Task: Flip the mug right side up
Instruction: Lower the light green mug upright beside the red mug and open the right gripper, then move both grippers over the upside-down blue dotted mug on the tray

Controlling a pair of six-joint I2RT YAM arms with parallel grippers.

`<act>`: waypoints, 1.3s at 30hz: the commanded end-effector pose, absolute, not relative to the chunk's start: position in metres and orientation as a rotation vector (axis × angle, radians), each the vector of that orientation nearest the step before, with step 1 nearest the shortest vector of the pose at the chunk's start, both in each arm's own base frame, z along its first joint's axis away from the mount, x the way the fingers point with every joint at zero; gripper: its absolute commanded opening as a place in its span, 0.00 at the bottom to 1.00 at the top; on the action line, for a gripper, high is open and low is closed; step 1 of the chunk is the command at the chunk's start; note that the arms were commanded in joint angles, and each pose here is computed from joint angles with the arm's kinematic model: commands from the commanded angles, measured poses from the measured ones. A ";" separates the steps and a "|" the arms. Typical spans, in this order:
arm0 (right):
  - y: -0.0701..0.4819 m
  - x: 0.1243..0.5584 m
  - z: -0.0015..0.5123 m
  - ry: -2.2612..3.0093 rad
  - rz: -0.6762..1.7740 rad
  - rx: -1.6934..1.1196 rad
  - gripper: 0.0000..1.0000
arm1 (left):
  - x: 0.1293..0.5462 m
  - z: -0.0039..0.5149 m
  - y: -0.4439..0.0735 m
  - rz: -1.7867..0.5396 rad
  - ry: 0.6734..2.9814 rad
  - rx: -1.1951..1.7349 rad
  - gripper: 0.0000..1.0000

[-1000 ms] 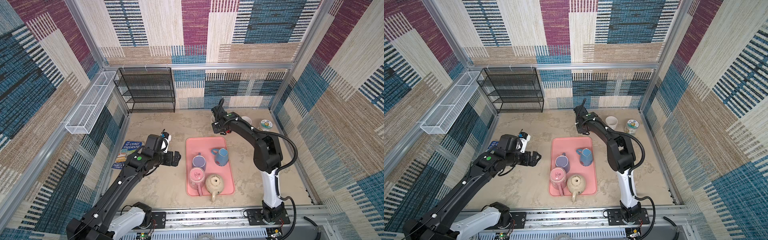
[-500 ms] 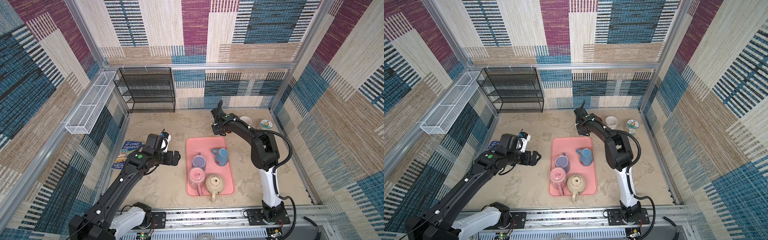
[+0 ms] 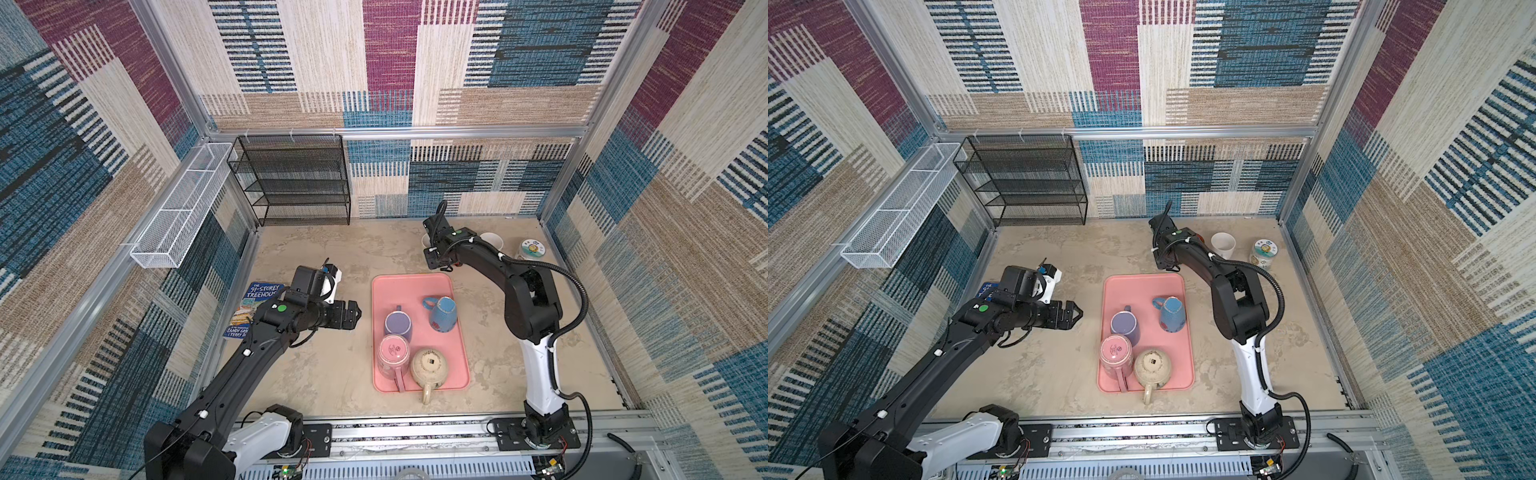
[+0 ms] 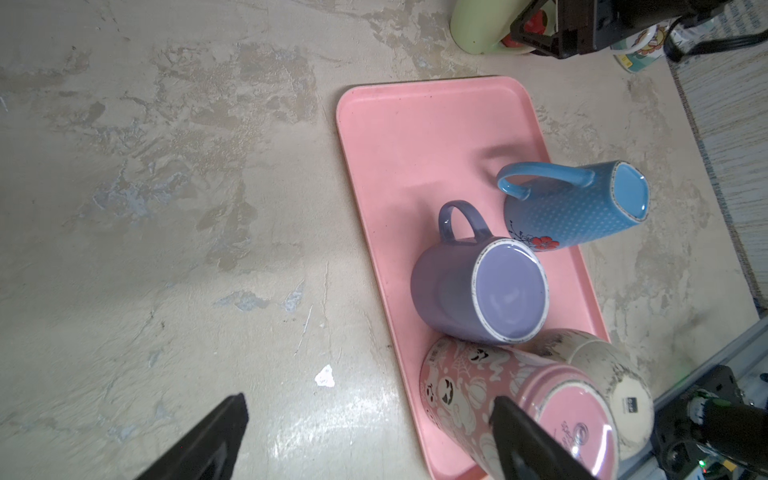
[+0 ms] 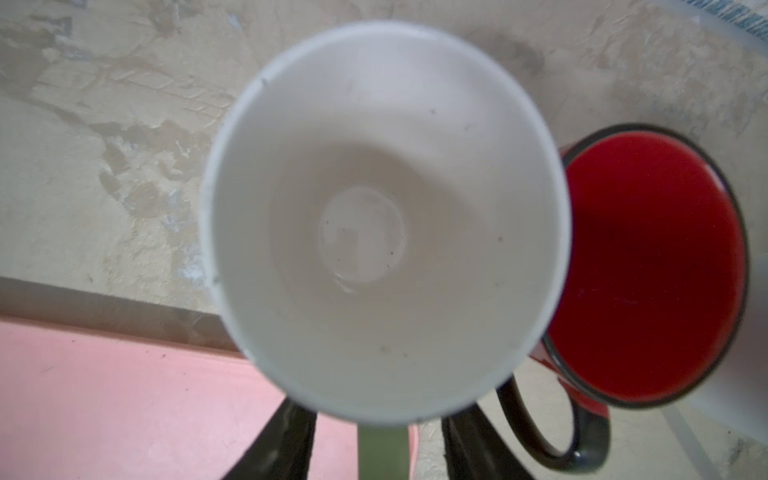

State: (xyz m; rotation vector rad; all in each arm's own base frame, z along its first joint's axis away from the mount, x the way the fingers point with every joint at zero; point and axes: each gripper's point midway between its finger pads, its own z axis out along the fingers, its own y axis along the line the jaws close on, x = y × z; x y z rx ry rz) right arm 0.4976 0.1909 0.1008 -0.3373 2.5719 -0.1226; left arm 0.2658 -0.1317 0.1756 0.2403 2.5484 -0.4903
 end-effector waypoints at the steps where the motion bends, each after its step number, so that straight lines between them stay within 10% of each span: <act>1: 0.199 0.509 0.129 2.480 -0.066 -0.318 0.55 | 0.270 0.182 -0.133 -0.506 2.516 0.243 0.96; 16: 0.228 0.432 0.255 2.092 0.333 -0.336 0.70 | 0.280 0.180 -0.142 -0.542 2.536 0.254 0.87; 39: 0.202 0.321 0.209 2.148 0.564 -0.336 0.73 | 0.333 0.156 -0.241 -0.706 2.567 0.303 0.80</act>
